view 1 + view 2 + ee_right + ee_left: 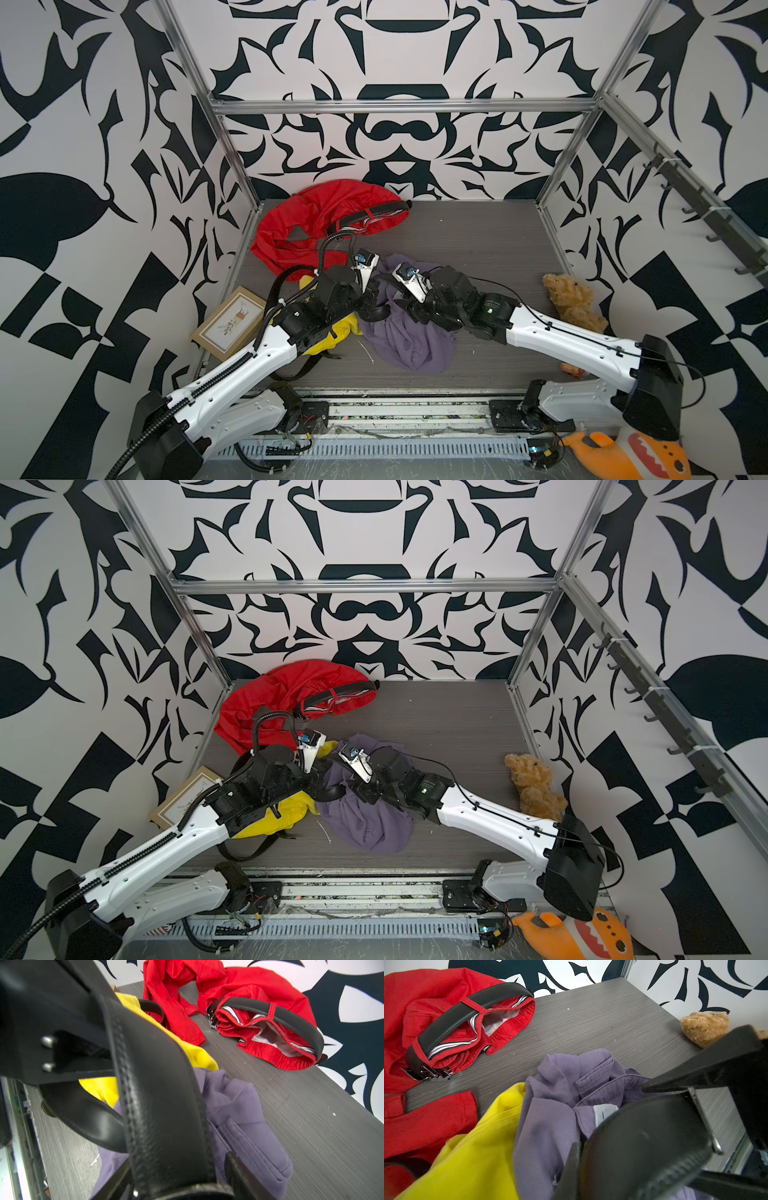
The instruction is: Remove the belt from the trousers
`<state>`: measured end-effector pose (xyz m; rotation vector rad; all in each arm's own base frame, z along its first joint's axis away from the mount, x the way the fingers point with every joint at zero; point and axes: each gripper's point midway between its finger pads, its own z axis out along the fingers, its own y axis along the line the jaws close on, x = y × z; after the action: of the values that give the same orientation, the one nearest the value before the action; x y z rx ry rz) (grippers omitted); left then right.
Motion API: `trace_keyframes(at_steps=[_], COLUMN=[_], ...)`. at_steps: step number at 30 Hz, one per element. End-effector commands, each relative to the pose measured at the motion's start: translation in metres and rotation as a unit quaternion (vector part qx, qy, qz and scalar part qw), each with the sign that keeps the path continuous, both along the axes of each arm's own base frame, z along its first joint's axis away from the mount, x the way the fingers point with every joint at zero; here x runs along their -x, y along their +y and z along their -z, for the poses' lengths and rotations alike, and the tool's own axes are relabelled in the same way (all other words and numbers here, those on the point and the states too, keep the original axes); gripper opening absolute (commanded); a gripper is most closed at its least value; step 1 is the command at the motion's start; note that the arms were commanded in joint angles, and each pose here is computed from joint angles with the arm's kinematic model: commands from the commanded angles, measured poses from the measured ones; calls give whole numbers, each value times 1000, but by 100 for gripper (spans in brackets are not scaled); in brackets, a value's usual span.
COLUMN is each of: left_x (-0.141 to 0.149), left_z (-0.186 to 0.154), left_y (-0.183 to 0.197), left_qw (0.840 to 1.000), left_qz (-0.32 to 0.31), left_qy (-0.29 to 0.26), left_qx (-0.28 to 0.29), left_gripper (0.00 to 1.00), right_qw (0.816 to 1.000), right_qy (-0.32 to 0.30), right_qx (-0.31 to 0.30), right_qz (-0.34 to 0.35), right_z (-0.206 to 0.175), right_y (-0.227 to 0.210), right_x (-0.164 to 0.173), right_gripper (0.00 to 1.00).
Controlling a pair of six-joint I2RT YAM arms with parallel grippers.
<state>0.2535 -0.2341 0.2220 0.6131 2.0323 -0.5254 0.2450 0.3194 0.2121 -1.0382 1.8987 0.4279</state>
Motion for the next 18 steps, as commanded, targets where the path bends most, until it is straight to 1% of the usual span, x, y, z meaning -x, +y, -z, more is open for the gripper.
trace_keyframes(at_steps=[1, 2, 3, 6, 7, 8, 9, 12, 15, 18], left_x=[-1, -1, -1, -2, -2, -1, -2, -3, -9, -16], left_z=[-22, -22, -21, -18, -17, -14, -10, 4, 18, 22], left_y=[-4, -4, -4, 0, 1, 3, 7, 18, 39, 60], left_qw=[1000, 1000, 1000, 1000, 1000, 1000, 1000, 999, 995, 990], left_qz=[-1, -2, -2, -9, -12, -16, -23, -46, -93, -138], left_qy=[-13, -14, -13, -12, -11, -10, -10, -10, -7, 3], left_qx=[27, 27, 27, 21, 18, 15, 11, -10, -36, -30], left_gripper=[0, 0, 0, 0, 0, 0, 0, 0, 0, 0], right_qw=[999, 999, 999, 999, 999, 999, 999, 999, 999, 997], right_qy=[-24, -24, -25, -22, -22, -21, -20, -4, 18, 44], right_qx=[-37, -37, -37, -35, -32, -31, -32, -43, -42, -56], right_qz=[0, -1, -1, -6, -4, -4, -4, 1, 13, 21], right_z=[-21, -22, -23, -25, -26, -27, -30, -38, -43, -50], right_y=[4, 4, 4, 3, -1, -5, -9, -28, -55, -81], right_x=[-1, -1, -1, 2, 3, 3, 5, 5, 2, 1], right_gripper=[64, 59, 51, 22, 16, 4, 0, 0, 0, 0])
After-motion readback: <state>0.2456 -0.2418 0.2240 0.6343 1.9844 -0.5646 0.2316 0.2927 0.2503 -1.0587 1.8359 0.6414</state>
